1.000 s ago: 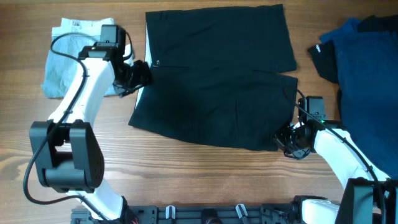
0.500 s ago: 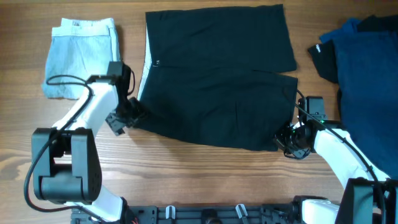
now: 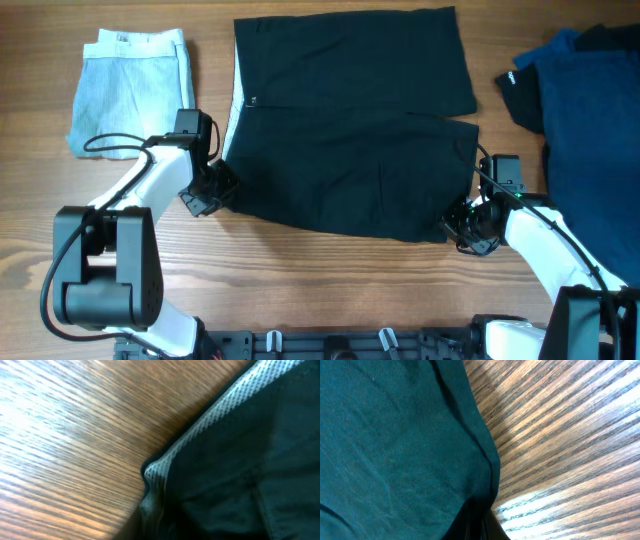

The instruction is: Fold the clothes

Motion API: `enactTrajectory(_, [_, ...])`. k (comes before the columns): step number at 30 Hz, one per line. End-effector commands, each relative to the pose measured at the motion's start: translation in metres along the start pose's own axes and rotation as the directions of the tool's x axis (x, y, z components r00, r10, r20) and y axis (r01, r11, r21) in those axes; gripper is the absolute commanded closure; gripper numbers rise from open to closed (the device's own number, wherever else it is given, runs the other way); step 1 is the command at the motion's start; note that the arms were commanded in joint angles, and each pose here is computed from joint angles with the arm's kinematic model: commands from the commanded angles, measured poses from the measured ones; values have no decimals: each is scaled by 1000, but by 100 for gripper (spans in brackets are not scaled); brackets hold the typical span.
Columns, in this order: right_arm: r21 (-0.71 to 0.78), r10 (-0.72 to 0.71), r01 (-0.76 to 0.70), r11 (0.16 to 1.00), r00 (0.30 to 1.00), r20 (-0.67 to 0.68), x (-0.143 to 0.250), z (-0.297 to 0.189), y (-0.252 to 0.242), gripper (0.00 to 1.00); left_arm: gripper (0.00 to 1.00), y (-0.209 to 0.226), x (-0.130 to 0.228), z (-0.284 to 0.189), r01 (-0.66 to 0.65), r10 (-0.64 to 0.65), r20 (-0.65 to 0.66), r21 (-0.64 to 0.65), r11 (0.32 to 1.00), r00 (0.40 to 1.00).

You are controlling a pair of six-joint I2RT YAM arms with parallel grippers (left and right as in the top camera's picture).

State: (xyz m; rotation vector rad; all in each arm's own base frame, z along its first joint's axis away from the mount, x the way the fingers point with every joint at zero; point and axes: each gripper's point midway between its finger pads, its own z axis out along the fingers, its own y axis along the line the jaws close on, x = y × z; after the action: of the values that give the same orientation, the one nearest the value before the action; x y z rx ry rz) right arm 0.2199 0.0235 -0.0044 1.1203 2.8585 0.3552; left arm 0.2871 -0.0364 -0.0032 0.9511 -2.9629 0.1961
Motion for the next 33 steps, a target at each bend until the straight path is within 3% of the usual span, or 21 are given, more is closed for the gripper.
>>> enactTrajectory(1, [6, -6, 7, 1000, 1000, -10, 2, 1, 0, 96, 96, 3, 10, 3, 3, -3, -40, -2, 1000, 999])
enactTrajectory(8, [92, -66, 65, 994, 998, 8, -21, -61, 18, 96, 96, 5, 21, -36, -29, 29, -17, 15, 999, 999])
enactTrajectory(12, [106, -75, 76, 991, 997, -13, -17, -73, 18, 96, 96, 17, 42, -70, -30, 30, -9, 17, 999, 1000])
enactTrajectory(16, [68, -93, 90, 994, 995, 38, -16, -97, 23, 96, 96, 34, 68, -86, -27, 26, -60, -23, 999, 998])
enactTrajectory(21, [9, -195, 196, 981, 971, 138, -26, -160, 49, 96, 96, 28, 94, -105, -126, 126, -37, -2, 992, 991])
enactTrajectory(25, [-41, -224, 241, 970, 945, 238, -51, -199, 82, 96, 96, 23, 66, -132, -132, 134, 126, -28, 991, 983])
enactTrajectory(27, [-55, -224, 248, 967, 935, 275, -66, -209, 96, 96, 96, 6, 49, -153, -142, 134, 211, 23, 990, 968])
enactTrajectory(29, [-35, -220, 242, 970, 925, 310, -93, -206, 111, 96, 96, -19, 13, -187, -155, 108, 393, 88, 984, 913])
enactTrajectory(33, [-19, -265, 289, 957, 901, 344, -129, -198, 136, 96, 96, -44, -28, -227, -166, 25, 565, 200, 966, 825])
